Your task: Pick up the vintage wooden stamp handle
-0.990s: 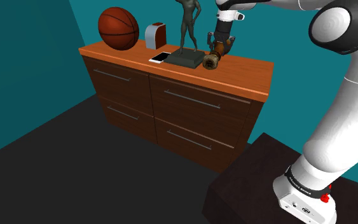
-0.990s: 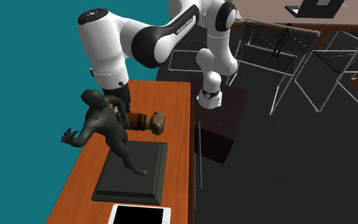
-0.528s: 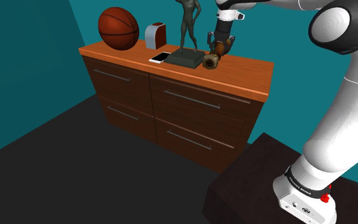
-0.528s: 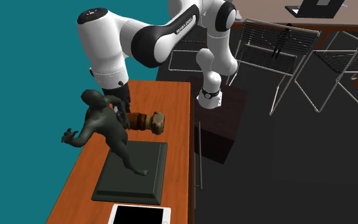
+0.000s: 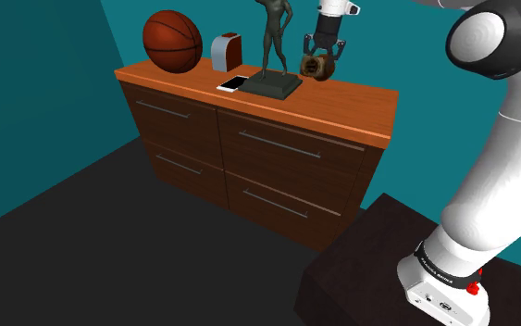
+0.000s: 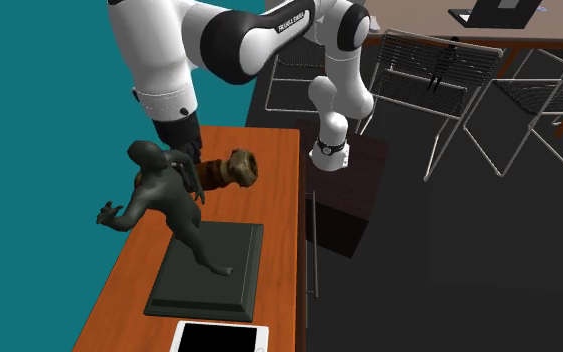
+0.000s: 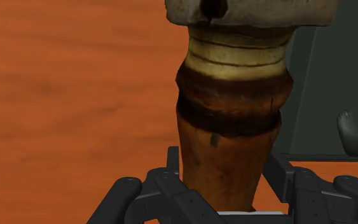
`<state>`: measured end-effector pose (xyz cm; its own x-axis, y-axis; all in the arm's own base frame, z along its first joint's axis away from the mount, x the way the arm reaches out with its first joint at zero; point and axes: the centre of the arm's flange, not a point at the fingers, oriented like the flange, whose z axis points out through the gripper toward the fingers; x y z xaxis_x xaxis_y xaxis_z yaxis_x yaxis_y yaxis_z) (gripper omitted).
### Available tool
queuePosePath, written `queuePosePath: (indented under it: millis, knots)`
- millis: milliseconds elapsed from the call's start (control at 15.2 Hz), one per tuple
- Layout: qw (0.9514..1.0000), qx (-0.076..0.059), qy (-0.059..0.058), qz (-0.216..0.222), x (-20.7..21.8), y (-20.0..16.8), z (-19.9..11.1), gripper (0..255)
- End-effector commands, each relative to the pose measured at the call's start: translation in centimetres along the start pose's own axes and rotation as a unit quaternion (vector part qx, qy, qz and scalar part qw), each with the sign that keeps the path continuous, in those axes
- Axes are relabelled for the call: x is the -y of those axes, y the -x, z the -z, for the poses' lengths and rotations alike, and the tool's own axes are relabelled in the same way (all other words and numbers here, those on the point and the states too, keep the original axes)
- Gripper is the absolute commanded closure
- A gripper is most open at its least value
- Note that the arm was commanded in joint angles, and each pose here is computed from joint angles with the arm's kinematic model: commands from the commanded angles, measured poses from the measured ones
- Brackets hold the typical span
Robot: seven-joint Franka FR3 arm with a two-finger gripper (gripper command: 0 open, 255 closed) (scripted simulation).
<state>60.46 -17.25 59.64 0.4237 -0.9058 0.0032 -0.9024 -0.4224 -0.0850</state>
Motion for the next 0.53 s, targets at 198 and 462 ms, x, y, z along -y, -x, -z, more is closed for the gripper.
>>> queuePosePath:
  millis: [198,462]
  knots:
    - [1.0000,0.000,0.000,0.000,0.4,-0.1,2.7,255]
    - [1.0000,0.000,0.000,0.000,0.5,-0.1,3.8,255]
